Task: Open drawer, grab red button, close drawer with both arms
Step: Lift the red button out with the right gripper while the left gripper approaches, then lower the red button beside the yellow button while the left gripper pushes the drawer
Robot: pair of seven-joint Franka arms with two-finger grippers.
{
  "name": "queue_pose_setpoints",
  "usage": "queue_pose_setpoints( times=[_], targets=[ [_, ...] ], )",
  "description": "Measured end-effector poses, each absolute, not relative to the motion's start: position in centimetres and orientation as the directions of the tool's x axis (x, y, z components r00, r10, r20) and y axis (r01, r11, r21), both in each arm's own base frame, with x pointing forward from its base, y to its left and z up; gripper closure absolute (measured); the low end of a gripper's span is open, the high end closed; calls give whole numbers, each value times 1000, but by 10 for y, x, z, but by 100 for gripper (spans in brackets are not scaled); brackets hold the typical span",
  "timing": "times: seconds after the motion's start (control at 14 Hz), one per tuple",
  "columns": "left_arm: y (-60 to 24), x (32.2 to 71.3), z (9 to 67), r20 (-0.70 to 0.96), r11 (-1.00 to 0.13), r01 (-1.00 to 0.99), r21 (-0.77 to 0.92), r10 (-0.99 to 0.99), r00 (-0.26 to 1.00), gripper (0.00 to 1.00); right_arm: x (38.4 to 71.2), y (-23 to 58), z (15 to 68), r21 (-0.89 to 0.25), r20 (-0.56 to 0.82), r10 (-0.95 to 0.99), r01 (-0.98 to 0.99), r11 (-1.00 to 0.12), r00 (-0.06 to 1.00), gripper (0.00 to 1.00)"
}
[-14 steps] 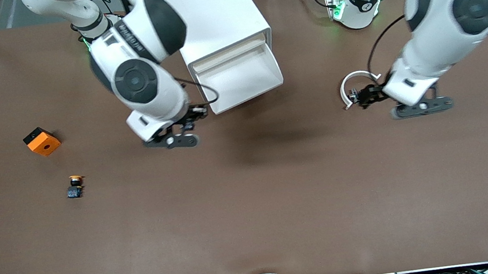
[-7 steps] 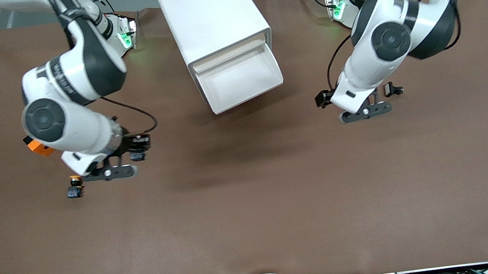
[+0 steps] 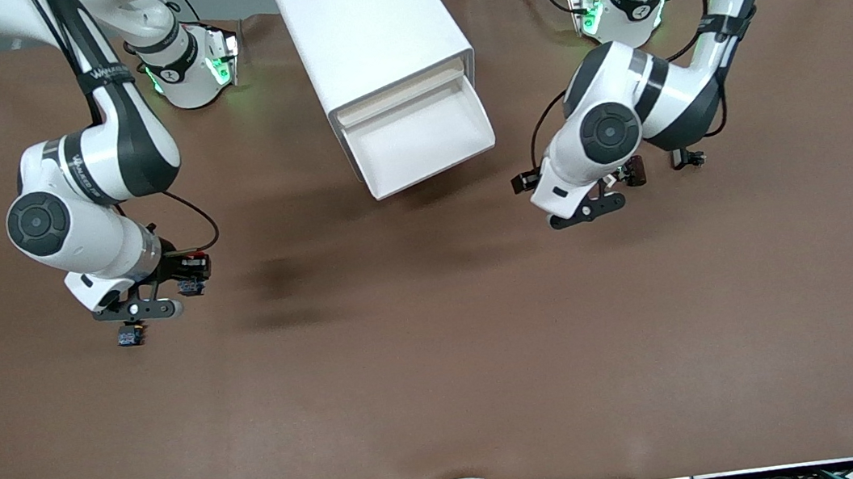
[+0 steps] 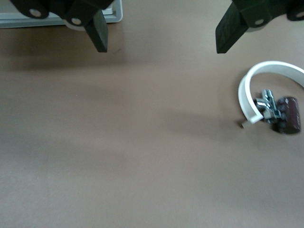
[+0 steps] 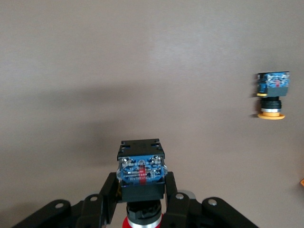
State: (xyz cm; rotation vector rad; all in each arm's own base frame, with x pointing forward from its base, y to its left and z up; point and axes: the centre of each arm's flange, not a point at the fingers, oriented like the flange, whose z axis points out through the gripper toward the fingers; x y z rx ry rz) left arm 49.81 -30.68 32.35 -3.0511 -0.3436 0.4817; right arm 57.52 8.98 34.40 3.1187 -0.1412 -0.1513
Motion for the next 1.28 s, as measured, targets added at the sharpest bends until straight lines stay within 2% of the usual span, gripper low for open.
queue_pose_setpoints(
  times=[0.43, 0.71, 1.28],
  targets=[
    [-348, 471, 299, -333, -974, 200, -103, 223, 916, 0, 568, 38, 291, 29, -19, -148, -147, -989, 989, 56],
    [-360, 467, 293, -326, -972, 214, -93, 233, 916, 0, 569, 28, 245, 104, -46, -85, -79, -991, 995, 56],
    [-412, 430, 308, -352, -985, 170, -9, 162, 922, 0, 586, -9, 212, 105, -71, -97, -89, -990, 993, 56]
  ],
)
